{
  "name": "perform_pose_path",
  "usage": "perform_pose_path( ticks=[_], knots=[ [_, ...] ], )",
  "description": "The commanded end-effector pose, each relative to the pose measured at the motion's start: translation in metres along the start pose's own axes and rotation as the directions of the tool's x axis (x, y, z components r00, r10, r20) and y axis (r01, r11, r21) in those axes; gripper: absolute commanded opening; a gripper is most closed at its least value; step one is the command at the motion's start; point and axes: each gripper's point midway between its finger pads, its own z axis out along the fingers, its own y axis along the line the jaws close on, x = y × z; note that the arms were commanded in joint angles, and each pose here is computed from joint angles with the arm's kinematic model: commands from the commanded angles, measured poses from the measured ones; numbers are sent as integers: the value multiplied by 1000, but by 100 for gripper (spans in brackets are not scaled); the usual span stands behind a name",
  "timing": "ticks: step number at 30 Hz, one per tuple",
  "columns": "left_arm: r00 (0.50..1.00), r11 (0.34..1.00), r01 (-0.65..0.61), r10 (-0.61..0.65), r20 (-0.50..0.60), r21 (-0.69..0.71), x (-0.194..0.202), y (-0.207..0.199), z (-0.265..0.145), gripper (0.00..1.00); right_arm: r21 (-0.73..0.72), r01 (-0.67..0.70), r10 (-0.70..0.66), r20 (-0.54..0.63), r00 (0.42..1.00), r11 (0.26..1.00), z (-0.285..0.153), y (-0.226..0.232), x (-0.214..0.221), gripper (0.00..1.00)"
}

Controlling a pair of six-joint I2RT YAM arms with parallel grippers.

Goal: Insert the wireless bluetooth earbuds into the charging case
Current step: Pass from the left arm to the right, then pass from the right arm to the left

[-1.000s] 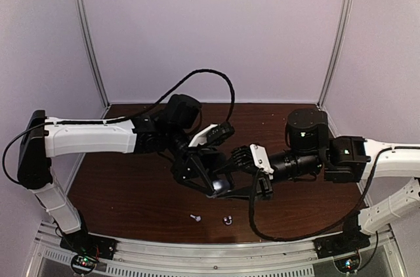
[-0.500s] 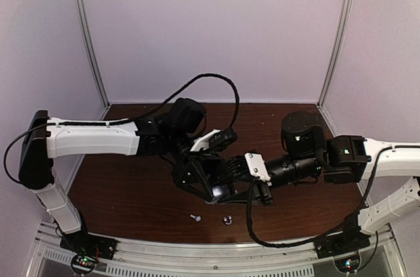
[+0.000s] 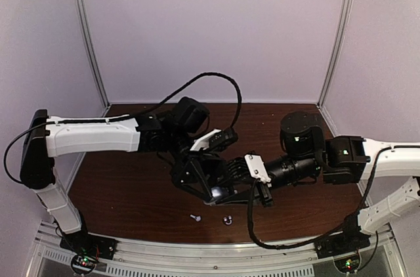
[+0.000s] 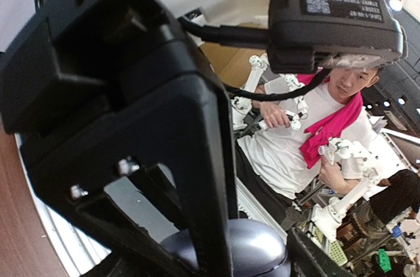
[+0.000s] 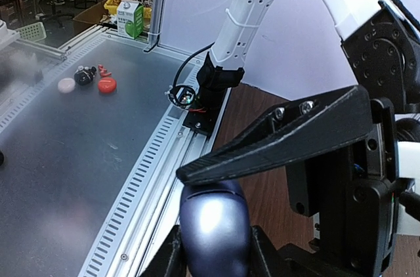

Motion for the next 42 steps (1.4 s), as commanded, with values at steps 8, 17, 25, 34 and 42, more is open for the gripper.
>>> perform_pose_path(
  ticks=[8,17,25,34,42],
  knots=[
    [977,851,-173,212,22,-496,-32,23,-79,98,185,-131,134,1,991,974,-11,-37,10,15],
    [834,189,-219,546,-83,-957,-53,1,-180,98,293,-446,434,109,894,846,-46,-110,48,16],
    [696,-31,-567,517,-498,-823,-15,21,-124,98,81,-645,641,73,764,760,-38,-96,66,16],
    [545,-65,-730,545,-637,-680,-4,16,-74,98,-72,-737,739,14,673,672,-32,-63,73,16],
    [483,-60,-791,551,-681,-609,-1,23,-59,98,-135,-739,743,-29,668,659,-20,-47,71,16]
  ],
)
